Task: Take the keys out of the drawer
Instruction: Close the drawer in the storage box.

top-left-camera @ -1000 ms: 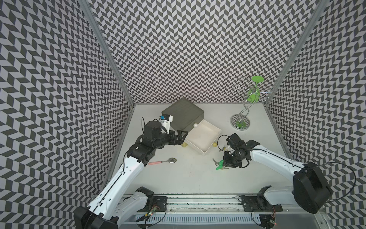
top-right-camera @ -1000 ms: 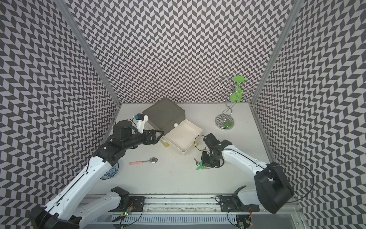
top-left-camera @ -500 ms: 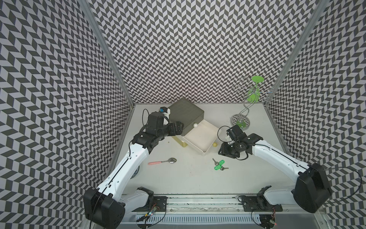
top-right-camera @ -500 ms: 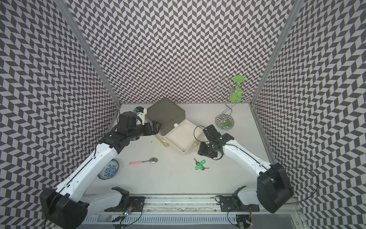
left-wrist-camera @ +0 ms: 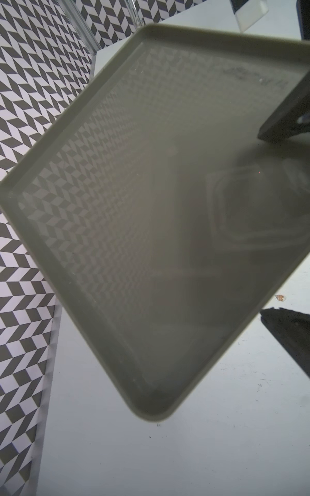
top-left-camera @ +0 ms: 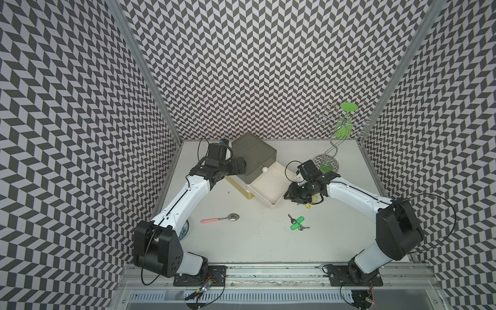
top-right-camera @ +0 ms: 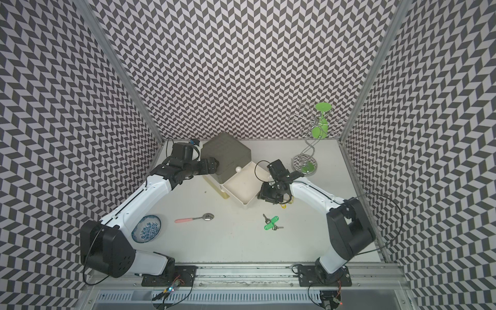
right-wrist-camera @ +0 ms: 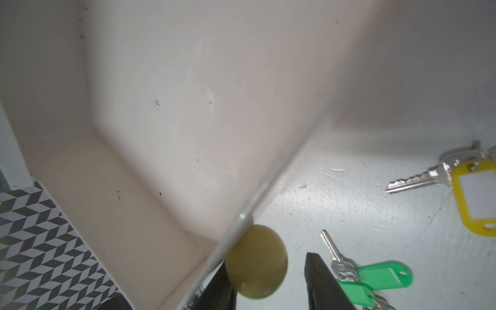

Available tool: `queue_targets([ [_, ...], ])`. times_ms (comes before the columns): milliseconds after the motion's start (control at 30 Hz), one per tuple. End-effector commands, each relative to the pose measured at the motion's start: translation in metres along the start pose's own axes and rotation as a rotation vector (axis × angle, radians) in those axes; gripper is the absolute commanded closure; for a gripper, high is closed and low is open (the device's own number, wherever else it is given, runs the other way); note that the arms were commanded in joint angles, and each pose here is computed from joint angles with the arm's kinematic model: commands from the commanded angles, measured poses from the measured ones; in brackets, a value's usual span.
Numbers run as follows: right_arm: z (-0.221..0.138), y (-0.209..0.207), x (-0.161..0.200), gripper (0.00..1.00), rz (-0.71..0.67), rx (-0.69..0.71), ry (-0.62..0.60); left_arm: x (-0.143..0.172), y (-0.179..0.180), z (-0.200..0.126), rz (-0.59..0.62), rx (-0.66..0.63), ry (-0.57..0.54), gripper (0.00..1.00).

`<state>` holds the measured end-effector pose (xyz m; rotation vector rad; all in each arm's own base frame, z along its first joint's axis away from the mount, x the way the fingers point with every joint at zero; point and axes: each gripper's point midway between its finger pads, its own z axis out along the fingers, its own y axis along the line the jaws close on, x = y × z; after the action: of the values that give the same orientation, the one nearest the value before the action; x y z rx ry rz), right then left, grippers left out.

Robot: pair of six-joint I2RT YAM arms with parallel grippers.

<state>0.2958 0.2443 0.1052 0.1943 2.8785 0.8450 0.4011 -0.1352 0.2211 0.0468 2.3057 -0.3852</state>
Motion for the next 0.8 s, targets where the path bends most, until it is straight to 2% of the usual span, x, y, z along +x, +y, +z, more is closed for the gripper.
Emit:
queue_targets([
  [0, 0.005, 0.042, -0.033, 0.55, -0.014, -0.153, -0.104, 0.007, 0.010, 0.007, 0.043, -0.045, 0.041, 0.00],
  [433, 0.041, 0.094, -0.091, 0.55, -0.028, -0.305, -0.167, 0.019, 0.016, 0.020, 0.052, -0.042, 0.092, 0.00],
  [767, 0.056, 0.100, -0.095, 0.51, -0.034, -0.417, -0.170, 0.028, 0.019, 0.021, 0.050, -0.039, 0.113, 0.00],
])
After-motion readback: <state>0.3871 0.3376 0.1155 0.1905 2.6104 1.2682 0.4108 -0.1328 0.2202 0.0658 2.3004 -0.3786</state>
